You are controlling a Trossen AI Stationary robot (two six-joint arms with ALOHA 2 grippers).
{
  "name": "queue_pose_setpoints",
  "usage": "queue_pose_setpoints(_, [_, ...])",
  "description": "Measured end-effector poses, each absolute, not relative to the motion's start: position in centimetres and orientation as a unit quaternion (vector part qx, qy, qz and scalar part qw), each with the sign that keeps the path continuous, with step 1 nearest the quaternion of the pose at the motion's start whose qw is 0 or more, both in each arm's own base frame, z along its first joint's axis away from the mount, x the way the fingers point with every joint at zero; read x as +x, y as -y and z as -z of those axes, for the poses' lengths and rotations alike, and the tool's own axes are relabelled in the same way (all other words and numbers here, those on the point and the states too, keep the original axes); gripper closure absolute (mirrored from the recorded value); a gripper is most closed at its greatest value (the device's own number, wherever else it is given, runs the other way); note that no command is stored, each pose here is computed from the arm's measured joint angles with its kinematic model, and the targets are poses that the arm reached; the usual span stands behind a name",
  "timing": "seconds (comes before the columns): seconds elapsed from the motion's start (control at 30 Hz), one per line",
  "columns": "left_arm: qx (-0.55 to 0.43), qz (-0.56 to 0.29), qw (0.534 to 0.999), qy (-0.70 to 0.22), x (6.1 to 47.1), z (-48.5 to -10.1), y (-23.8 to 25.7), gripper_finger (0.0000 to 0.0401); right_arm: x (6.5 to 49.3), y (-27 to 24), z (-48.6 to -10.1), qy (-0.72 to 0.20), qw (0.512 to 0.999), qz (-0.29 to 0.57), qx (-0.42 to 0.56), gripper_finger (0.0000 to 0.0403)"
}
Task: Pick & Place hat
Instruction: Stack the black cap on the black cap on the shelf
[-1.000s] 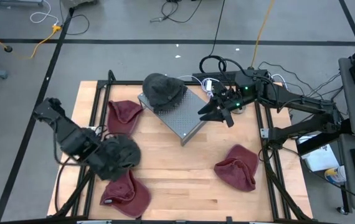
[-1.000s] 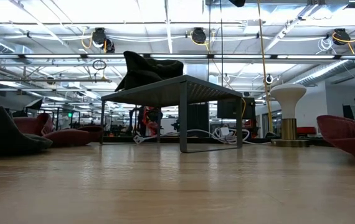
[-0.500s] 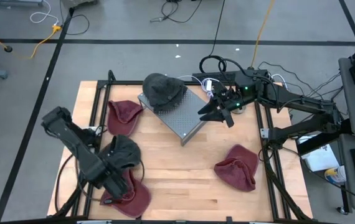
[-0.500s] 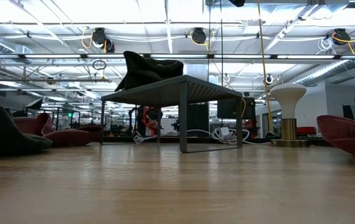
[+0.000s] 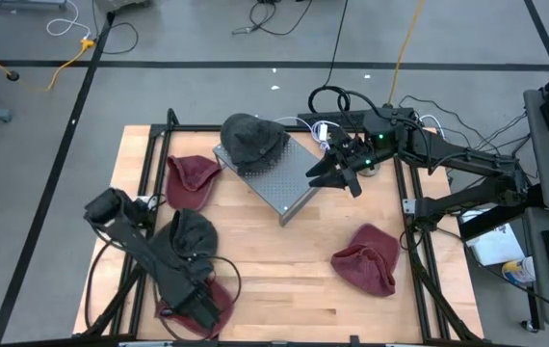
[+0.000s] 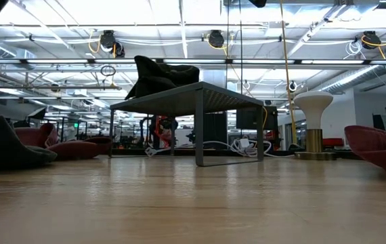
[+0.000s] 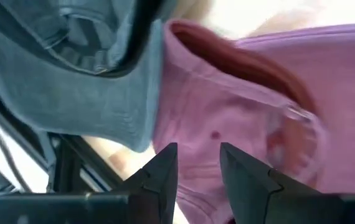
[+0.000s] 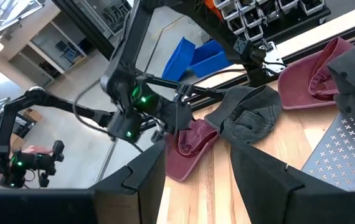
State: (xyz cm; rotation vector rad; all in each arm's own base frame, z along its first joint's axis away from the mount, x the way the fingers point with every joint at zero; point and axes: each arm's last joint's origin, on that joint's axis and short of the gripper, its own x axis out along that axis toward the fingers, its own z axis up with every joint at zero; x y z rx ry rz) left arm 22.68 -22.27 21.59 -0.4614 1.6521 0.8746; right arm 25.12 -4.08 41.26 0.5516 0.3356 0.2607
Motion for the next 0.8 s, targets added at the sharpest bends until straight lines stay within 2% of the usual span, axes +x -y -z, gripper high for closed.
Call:
queue_pose_setpoints(0.23, [-0.152, -0.422, 0.533, -0.717, 22.8, -19.5, 22.4, 0.0277, 25.1, 4.1, -41.3, -0.164, 0.94, -0.126, 0.27, 0.0232])
queue_pose_setpoints(0.8, [-0.102, -0.46, 0.514, -0.717, 21.5, -16.1, 21.1, 0.0277, 25.2, 4.2, -41.3, -0.157, 0.944, -0.103, 0.271, 0.0232])
